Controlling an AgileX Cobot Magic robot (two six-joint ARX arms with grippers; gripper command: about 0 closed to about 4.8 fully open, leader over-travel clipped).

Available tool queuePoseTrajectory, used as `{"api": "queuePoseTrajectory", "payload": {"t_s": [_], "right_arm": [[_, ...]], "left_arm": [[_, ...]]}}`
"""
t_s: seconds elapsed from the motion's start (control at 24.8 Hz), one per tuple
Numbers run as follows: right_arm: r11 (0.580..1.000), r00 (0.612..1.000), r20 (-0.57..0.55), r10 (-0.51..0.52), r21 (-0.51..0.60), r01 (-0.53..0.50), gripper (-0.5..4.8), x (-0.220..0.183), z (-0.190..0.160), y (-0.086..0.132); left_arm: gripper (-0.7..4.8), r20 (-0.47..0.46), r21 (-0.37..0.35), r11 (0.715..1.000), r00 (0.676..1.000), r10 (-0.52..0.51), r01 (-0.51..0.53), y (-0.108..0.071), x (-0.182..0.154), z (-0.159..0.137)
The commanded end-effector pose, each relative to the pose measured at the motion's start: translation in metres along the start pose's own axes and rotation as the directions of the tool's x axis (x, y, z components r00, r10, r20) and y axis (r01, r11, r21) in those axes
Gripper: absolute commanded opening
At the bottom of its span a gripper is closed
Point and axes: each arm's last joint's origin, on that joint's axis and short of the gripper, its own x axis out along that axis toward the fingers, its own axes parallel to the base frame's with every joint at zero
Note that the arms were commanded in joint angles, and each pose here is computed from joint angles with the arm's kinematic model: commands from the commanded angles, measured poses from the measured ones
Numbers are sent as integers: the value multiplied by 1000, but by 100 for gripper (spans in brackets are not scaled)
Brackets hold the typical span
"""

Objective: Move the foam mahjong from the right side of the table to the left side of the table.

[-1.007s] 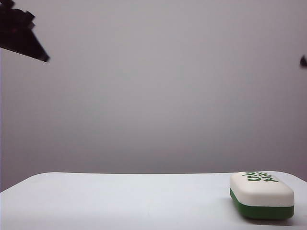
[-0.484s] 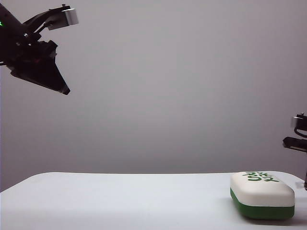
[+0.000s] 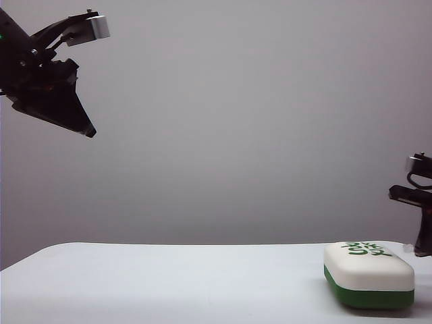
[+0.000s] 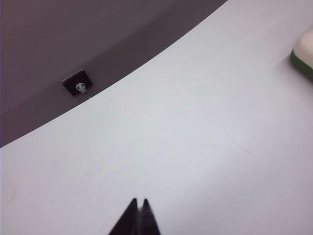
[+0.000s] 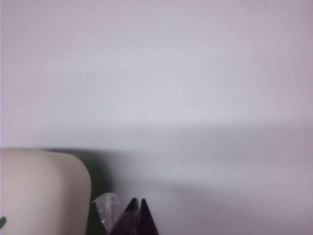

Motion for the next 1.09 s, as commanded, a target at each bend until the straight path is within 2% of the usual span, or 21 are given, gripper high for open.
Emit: {"api": "queuePoseTrajectory", "payload": {"t_s": [0.04,0.12,0.28,0.44,0.6,0.69,0.97,1.09], "right_arm": [[999,999,-19,38,7,-38,-9,6,-3,2],[997,996,-60,72,36,-70,-9,16,-9,8],[991,986,-93,137,17,-136,-9,27,-6,23],[981,976,-118,185,-31,-190,-9,40,3,53],[984,974,-186,131,-95,-150,-9,54,0,80],[987,978,-180,102,-107,-123,-9,54,0,82],[970,919,-322,225,-10,-241,-9,50,-8,92],[964,906,-340,251,7,-265,-9,50,-9,98]], "left_arm": [[-5,11,-3,1000,1000,-6,6,0,-1,2],[-5,11,-2,1000,1000,-5,5,0,-1,2],[-5,11,4,1000,1000,-5,5,0,-1,2],[-5,10,8,1000,1000,-5,5,0,-1,2],[-5,-4,6,1000,1000,-11,11,0,-1,0],[-5,-7,6,1000,1000,-12,12,0,-1,0],[-5,-10,6,1000,1000,-13,13,-1,-1,0],[-5,-10,6,1000,1000,-14,14,-1,-1,0]]}}
